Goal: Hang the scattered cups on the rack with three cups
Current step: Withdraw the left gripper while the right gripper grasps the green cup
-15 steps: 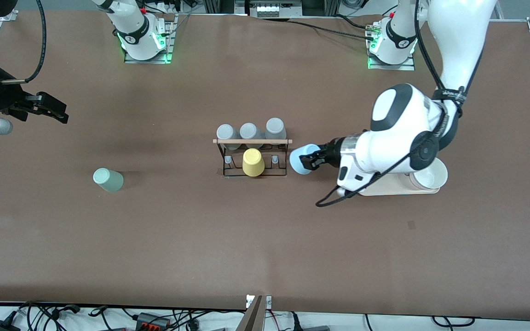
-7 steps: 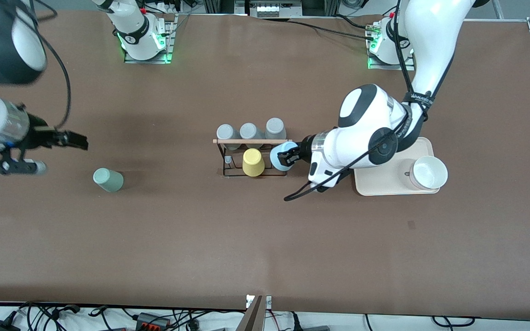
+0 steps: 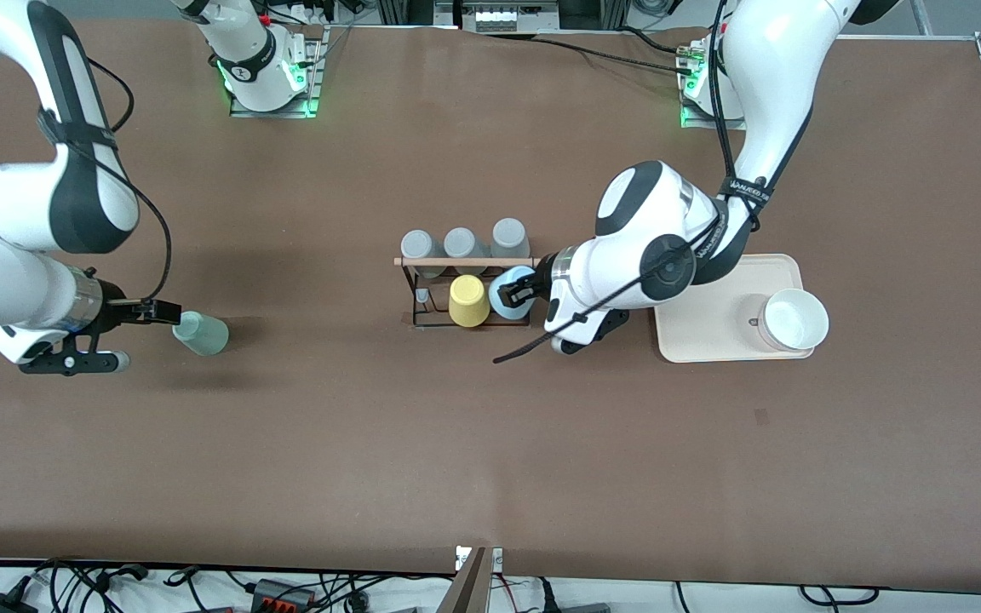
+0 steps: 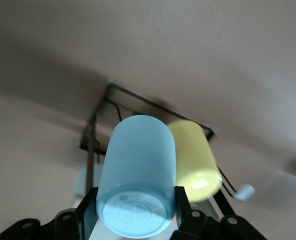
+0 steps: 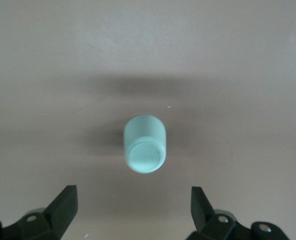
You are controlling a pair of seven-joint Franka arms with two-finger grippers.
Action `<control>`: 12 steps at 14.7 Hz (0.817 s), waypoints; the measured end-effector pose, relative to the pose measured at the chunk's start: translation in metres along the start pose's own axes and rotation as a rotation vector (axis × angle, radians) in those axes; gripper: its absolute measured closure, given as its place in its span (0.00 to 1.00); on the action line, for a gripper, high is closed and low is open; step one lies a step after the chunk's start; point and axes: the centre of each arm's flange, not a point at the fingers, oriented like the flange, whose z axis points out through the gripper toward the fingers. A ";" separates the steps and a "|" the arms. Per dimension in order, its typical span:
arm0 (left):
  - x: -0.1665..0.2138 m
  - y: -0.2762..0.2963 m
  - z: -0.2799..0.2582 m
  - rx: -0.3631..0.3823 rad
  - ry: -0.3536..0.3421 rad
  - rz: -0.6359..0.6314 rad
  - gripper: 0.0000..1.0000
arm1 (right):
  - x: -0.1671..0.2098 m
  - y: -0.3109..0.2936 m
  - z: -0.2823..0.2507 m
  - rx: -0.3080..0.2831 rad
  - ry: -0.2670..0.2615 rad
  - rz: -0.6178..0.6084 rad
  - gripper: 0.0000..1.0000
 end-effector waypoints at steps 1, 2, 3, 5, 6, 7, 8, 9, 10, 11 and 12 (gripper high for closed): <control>-0.001 0.001 0.004 0.015 0.011 0.011 0.36 | -0.002 0.002 0.014 0.002 0.002 -0.007 0.00; -0.003 0.001 0.008 0.025 0.015 0.019 0.36 | -0.004 0.002 0.026 0.004 0.002 -0.015 0.00; -0.004 0.002 0.011 0.033 0.021 0.028 0.36 | -0.006 0.000 0.036 0.005 0.000 -0.020 0.00; -0.003 0.002 0.009 0.038 0.037 0.036 0.24 | -0.006 -0.002 0.056 -0.006 0.003 -0.034 0.00; 0.001 0.003 0.000 0.027 0.046 0.034 0.13 | -0.006 -0.003 0.066 -0.010 0.005 -0.041 0.00; 0.008 -0.001 -0.017 0.013 0.057 0.024 0.05 | -0.005 -0.003 0.077 -0.011 0.008 -0.044 0.00; 0.019 -0.009 -0.044 0.006 0.067 0.026 0.00 | -0.005 -0.003 0.087 -0.009 0.009 -0.046 0.00; 0.031 -0.023 -0.077 0.001 0.078 0.053 0.00 | -0.005 -0.002 0.096 -0.006 0.011 -0.045 0.00; 0.045 -0.043 -0.114 -0.001 0.089 0.095 0.00 | -0.006 0.000 0.104 -0.002 0.010 -0.044 0.00; 0.057 -0.067 -0.149 0.006 0.091 0.133 0.00 | -0.006 0.002 0.110 0.000 0.008 -0.042 0.00; 0.067 -0.092 -0.180 0.015 0.089 0.159 0.00 | -0.006 0.003 0.114 0.002 0.005 -0.042 0.00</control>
